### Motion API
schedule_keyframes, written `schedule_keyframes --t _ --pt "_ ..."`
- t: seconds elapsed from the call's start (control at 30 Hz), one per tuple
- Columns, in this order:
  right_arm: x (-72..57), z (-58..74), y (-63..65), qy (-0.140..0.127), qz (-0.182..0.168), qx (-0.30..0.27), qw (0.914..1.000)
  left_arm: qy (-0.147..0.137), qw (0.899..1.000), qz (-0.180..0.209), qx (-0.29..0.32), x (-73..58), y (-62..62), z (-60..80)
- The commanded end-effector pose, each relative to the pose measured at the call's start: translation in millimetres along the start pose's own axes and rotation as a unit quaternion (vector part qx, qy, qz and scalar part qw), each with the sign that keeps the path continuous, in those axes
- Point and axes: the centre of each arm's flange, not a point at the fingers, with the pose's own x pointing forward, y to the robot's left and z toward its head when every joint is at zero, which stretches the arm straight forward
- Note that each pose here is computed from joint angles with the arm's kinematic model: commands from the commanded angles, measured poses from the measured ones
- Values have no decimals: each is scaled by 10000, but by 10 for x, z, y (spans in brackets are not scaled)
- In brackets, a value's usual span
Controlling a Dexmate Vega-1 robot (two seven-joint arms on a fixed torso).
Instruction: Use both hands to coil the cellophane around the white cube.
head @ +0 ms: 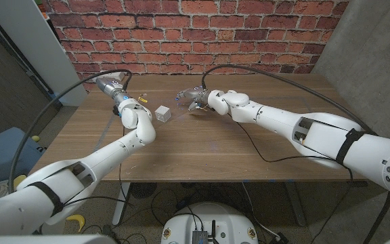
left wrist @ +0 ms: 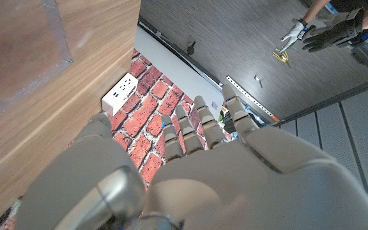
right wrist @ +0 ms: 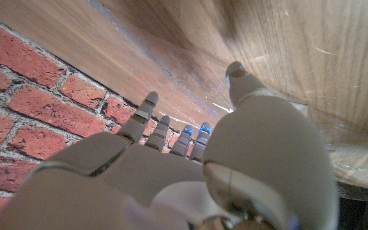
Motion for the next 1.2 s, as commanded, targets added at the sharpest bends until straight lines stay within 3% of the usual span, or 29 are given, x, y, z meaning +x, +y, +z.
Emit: schedule_keyframes --t 0.03,0.2,0.33,0.6,0.87,1.2 --pt "102 61 26 12 81 -228 9997 167 9982 -184 -539 -74 88 -243" --pt "138 68 26 31 76 -244 9997 -630 9867 -1112 -1005 -178 190 -232" --pt "157 76 24 58 76 -231 9997 -1013 9723 -1747 -1178 -239 202 -213" --pt "143 87 17 131 1 -199 9997 -1533 9589 -2053 -1220 -428 226 -203" --pt "97 100 14 167 -90 -185 9996 -1863 9512 -2398 -553 -617 288 -173" --pt "83 164 56 184 -61 -311 9993 -2201 9292 -2955 269 -795 251 -52"
